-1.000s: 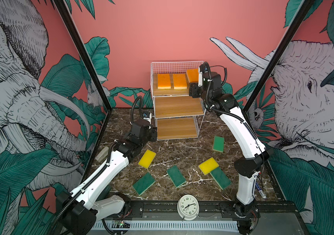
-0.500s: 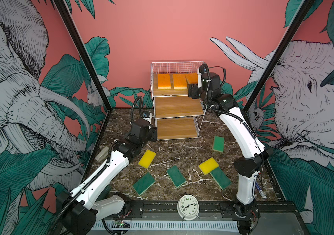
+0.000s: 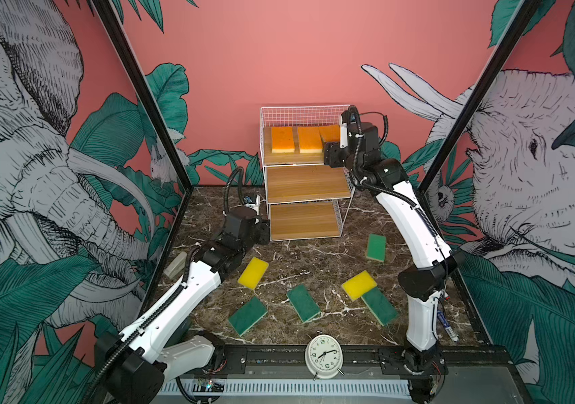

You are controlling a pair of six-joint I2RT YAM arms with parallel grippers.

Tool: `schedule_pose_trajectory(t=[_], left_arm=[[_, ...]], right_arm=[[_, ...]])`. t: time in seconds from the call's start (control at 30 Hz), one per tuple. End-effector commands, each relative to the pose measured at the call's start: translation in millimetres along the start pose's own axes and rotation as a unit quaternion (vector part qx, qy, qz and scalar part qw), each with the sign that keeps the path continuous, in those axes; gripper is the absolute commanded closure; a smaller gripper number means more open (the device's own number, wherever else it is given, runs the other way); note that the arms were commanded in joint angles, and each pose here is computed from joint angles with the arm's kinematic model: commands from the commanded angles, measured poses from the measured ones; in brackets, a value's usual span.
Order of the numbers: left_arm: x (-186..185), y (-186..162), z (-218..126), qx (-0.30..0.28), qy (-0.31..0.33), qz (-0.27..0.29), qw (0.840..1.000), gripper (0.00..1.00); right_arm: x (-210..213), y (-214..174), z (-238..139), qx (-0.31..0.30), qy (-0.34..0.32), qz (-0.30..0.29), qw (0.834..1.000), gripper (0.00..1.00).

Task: Place and organize the cleaning sponges onto the shelf
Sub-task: 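Lower the orange sponge onto the top shelf beside the other two sponges, then open the right gripper and release the orange sponge on the top shelf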

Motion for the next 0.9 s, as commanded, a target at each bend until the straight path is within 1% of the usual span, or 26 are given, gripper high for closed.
schedule_pose_trajectory(t=[0.0, 0.2, 0.3, 0.6, 0.87], left_arm=[[4, 2, -6, -0.013, 0.003, -0.011, 1.0, 0.51], [3, 0, -3, -0.009, 0.005, -0.013, 1.0, 0.51], [3, 0, -3, -0.008, 0.003, -0.015, 1.0, 0.51], [3, -1, -3, -0.004, 0.001, -0.015, 1.0, 0.51], [4, -3, -4, -0.002, -0.001, -0.015, 1.0, 0.51]], right_arm=[[-7, -2, 7, 0.007, -0.004, 0.003, 1.0, 0.22], [-6, -4, 7, 0.013, 0.005, -0.004, 1.0, 0.32], [-6, -5, 6, 0.014, 0.006, -0.008, 1.0, 0.35], [-9, -4, -2, 0.013, 0.0, 0.002, 1.0, 0.38], [-11, -3, -8, 0.009, -0.004, 0.013, 1.0, 0.38]])
Point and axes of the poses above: each gripper's point midway between its finger pads, its own z axis out along the fingers, its own x axis along the line the jaws close on, y = z × x, the point moved 10 cm from there along -z, back along the fingers, and after that the axes turned 1 degree about -z, right-handed, at the moved point
